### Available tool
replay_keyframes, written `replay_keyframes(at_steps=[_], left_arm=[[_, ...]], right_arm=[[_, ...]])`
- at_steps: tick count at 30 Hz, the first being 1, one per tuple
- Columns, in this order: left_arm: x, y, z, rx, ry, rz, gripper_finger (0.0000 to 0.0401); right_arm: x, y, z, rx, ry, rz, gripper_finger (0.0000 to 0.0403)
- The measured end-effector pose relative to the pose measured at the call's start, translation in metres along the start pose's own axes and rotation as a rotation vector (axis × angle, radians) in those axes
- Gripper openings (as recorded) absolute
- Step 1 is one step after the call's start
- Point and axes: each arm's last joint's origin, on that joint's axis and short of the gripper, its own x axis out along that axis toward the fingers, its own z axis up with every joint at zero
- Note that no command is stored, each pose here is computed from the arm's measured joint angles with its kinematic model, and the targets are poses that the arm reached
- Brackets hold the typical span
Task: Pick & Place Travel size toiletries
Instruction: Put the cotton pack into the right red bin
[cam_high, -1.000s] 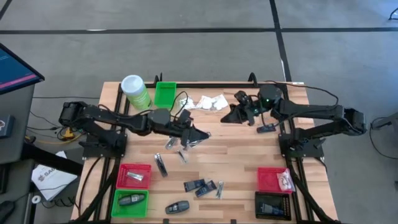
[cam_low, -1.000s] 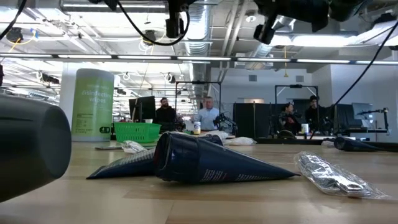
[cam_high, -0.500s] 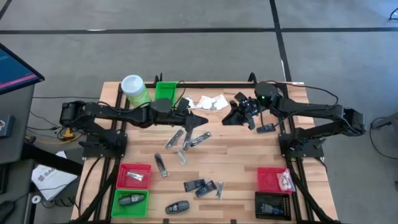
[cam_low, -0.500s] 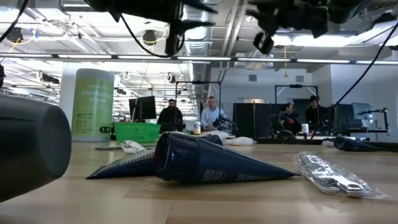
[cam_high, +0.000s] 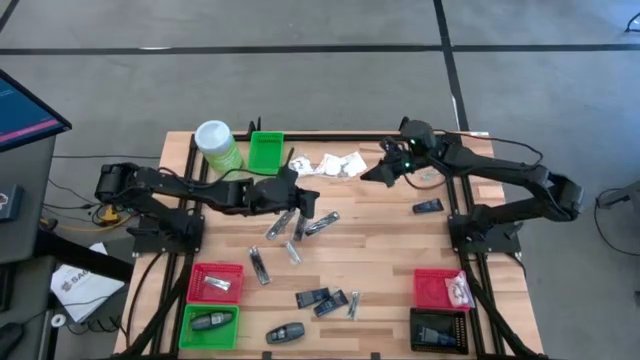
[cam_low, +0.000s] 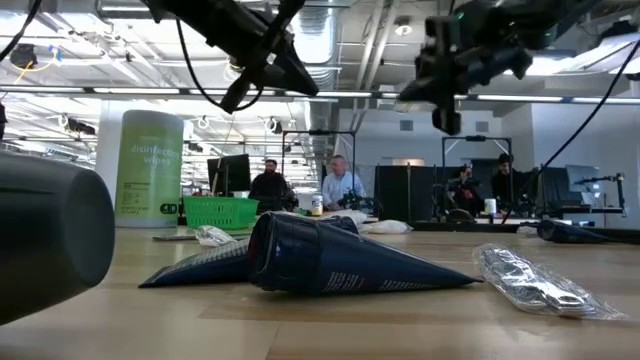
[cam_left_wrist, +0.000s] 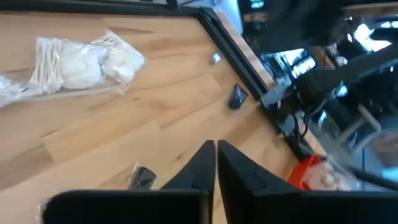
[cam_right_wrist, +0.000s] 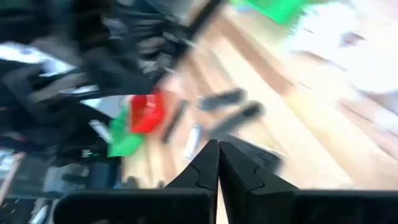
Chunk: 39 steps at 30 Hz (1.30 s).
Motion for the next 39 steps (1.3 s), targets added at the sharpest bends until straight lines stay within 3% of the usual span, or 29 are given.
replay_keyframes(at_steps=[9,17,22,27,39], left_arm=[[-0.008,-0.010,-0.013,0.024,0.005,-0.019,0.0001],[-0.018,-0.020,-0.027,0.045,-0.008,-0.029,0.0001],[-0.023,-0.025,-0.034,0.042,-0.031,-0.023,0.0001],[-0.024,-0.026,-0.036,0.043,-0.030,-0.027,0.0001],[-0.027,-0.028,-0.039,0.050,-0.020,-0.038,0.0001]], right_arm=[[0.031,-0.019,0.052,0.075,0.120,-0.170,0.0002],[0.054,-0.067,0.088,0.166,0.261,-0.358,0.0001],[0.071,-0.079,0.103,0.134,0.368,-0.386,0.0001],[0.083,-0.089,0.117,0.102,0.408,-0.497,0.0001],[0.096,-0.131,0.101,0.235,0.583,-0.610,0.0000]])
